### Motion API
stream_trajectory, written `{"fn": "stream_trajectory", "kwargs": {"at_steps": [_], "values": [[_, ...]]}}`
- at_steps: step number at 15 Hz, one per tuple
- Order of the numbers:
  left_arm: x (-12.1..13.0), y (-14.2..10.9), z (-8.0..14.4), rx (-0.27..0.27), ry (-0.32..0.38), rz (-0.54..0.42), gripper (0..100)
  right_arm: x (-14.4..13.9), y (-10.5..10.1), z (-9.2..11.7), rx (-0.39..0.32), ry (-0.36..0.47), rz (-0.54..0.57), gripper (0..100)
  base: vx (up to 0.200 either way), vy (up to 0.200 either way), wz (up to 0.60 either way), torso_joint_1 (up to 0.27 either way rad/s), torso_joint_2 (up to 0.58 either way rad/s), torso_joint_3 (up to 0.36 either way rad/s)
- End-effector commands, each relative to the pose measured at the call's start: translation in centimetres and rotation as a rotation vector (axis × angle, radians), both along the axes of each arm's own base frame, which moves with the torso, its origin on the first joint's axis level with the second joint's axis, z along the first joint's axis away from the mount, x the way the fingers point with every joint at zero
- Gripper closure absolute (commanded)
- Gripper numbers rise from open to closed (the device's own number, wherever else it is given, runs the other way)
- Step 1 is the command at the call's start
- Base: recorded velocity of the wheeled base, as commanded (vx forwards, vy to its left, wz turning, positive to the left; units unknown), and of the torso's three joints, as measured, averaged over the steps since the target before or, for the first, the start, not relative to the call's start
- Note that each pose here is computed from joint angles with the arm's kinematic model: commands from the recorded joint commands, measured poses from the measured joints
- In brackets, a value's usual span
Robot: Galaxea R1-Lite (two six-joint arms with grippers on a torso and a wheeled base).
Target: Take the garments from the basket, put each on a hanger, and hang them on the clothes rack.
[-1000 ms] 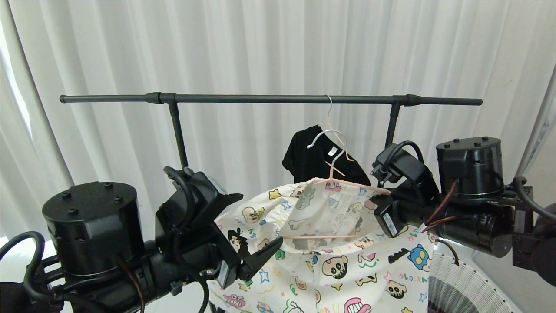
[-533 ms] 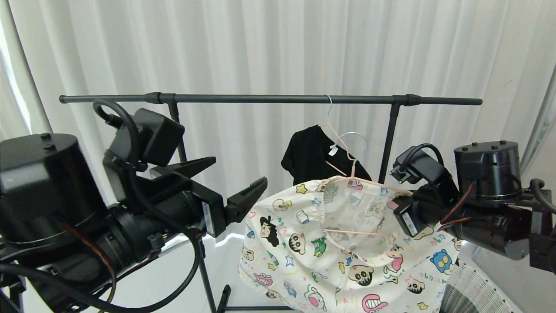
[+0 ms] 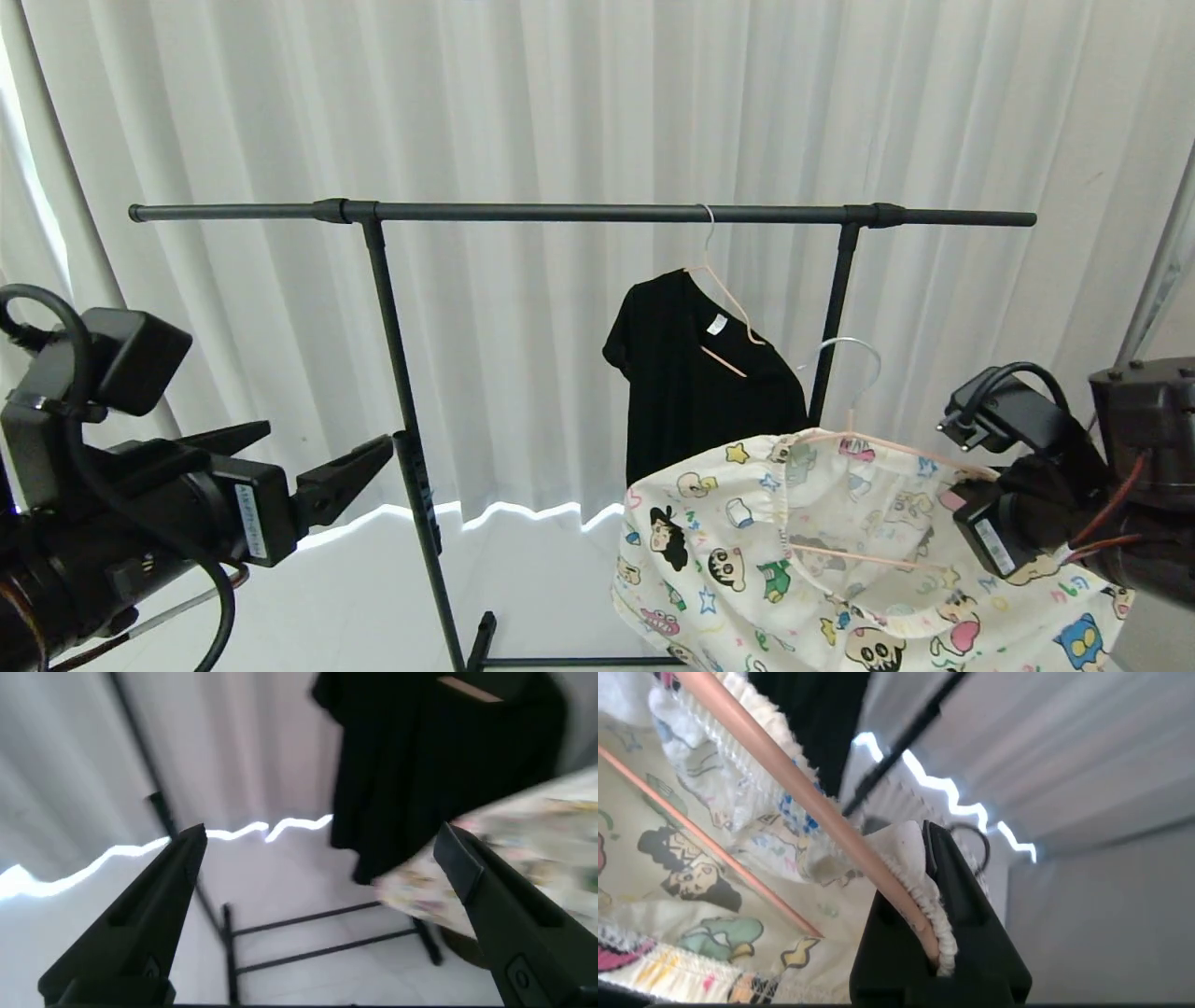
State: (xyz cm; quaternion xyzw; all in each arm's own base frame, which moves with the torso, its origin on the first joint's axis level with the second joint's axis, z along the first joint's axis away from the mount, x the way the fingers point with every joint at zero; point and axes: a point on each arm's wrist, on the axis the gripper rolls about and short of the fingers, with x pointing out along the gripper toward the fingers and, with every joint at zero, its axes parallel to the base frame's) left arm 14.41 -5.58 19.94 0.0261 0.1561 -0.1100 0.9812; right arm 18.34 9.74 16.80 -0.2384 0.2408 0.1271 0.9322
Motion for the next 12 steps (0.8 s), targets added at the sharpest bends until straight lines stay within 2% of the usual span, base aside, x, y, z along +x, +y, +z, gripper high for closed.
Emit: {"fn": "stream_trajectory", "kwargs": {"at_steps": [1,4,7,9,12], "values": [[-0.5,0.7,-1.1,0.030,0.020,0.076,0,-2.5,-2.9,0.6,0.001,-0.006,-0.076,100,0.000,0.000,0.00,0.000,0.00,0.000],[-0.4,1.7,-3.1,0.093,0.085,0.228,0,-4.7,-5.6,1.3,-0.034,0.054,-0.185,100,0.000,0.000,0.00,0.000,0.00,0.000],[-1.0,2.7,-5.1,0.146,0.150,0.323,0,-6.6,-8.0,1.1,-0.067,0.121,-0.334,100,0.000,0.000,0.00,0.000,0.00,0.000],[-1.1,2.8,-5.2,0.155,0.150,0.337,0,-6.3,-8.8,1.3,-0.059,0.118,-0.405,100,0.000,0.000,0.00,0.000,0.00,0.000],[-1.2,2.8,-5.2,0.194,0.146,0.319,0,-4.0,-8.4,2.2,-0.002,0.080,-0.437,100,0.000,0.000,0.00,0.000,0.00,0.000]]}}
